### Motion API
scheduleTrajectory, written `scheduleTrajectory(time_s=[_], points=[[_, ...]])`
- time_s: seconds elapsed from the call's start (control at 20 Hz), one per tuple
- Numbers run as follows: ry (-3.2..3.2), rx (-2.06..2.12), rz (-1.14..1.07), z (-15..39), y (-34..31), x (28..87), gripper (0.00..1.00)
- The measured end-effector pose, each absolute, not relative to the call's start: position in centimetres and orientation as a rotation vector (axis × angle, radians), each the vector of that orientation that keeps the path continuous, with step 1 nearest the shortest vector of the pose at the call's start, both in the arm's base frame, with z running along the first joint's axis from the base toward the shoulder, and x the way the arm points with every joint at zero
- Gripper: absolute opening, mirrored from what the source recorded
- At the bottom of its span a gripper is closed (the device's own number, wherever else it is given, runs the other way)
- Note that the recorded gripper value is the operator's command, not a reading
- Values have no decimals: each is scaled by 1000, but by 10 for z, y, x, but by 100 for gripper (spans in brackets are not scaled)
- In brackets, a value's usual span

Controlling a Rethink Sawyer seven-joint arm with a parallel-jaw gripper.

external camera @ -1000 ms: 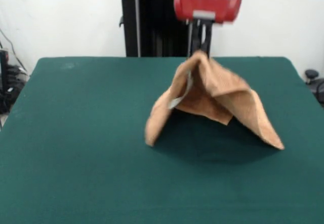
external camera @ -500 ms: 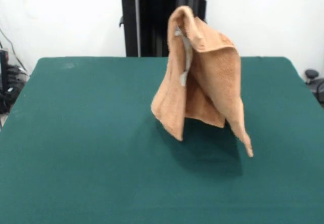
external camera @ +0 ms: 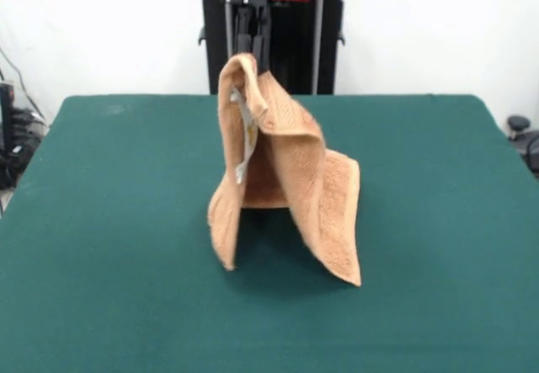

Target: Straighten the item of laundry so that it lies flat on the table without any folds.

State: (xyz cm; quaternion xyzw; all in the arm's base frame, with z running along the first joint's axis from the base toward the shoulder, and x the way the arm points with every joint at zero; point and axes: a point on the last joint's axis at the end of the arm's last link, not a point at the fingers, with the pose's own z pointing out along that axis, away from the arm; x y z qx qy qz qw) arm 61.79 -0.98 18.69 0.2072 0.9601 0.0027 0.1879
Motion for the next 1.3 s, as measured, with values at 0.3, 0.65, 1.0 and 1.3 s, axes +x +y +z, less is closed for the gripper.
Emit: scheduleTrajectory(time_s=[0.3,0.65,1.0,1.3], points=[[2701,545,29,193,-2,618,0],[2754,542,74,228,3,611,0],[2933,466,115,275,46,577,0],[3028,399,176,312,93,549,0]])
